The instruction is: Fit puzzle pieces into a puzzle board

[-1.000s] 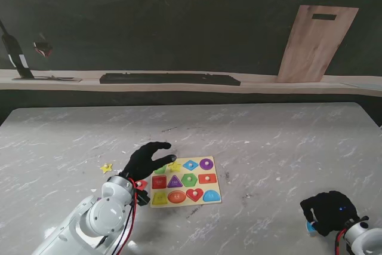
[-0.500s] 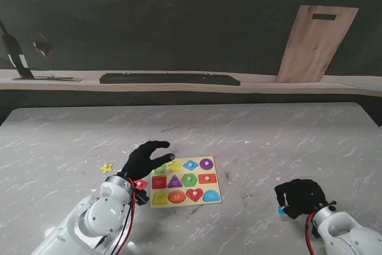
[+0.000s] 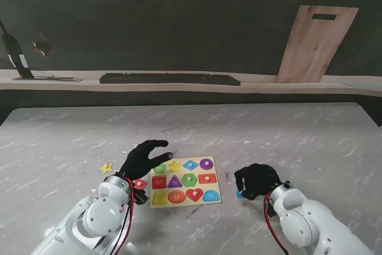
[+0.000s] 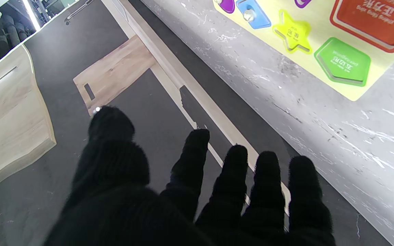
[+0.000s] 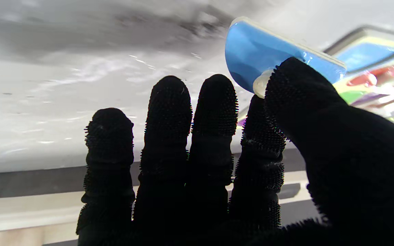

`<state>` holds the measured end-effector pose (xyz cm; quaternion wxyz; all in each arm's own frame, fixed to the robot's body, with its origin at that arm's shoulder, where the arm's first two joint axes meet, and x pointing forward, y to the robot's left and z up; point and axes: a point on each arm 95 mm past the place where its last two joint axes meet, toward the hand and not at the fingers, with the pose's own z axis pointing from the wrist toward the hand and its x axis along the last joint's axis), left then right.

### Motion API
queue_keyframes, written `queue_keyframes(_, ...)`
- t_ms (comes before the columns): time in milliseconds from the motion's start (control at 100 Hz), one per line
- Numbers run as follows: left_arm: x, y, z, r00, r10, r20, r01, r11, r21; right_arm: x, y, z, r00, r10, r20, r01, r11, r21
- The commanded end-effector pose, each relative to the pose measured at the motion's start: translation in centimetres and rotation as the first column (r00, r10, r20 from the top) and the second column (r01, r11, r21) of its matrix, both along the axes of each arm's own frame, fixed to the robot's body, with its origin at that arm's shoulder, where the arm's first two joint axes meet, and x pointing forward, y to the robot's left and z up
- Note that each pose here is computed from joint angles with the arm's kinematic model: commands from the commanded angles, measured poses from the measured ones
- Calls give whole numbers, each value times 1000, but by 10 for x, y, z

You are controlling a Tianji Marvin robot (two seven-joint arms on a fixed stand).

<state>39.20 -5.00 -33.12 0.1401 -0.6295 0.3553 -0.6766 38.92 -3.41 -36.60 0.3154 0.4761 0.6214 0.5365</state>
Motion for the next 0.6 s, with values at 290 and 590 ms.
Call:
queue_keyframes(290, -2, 1, 3, 1000, 4, 10, -4, 1000, -14, 20, 53, -2, 998, 56, -7, -56, 995, 81)
queue_keyframes(590, -3, 2, 3, 1000, 7, 13, -7, 1000, -14, 24, 70, -9, 997, 64, -36, -60, 993, 100)
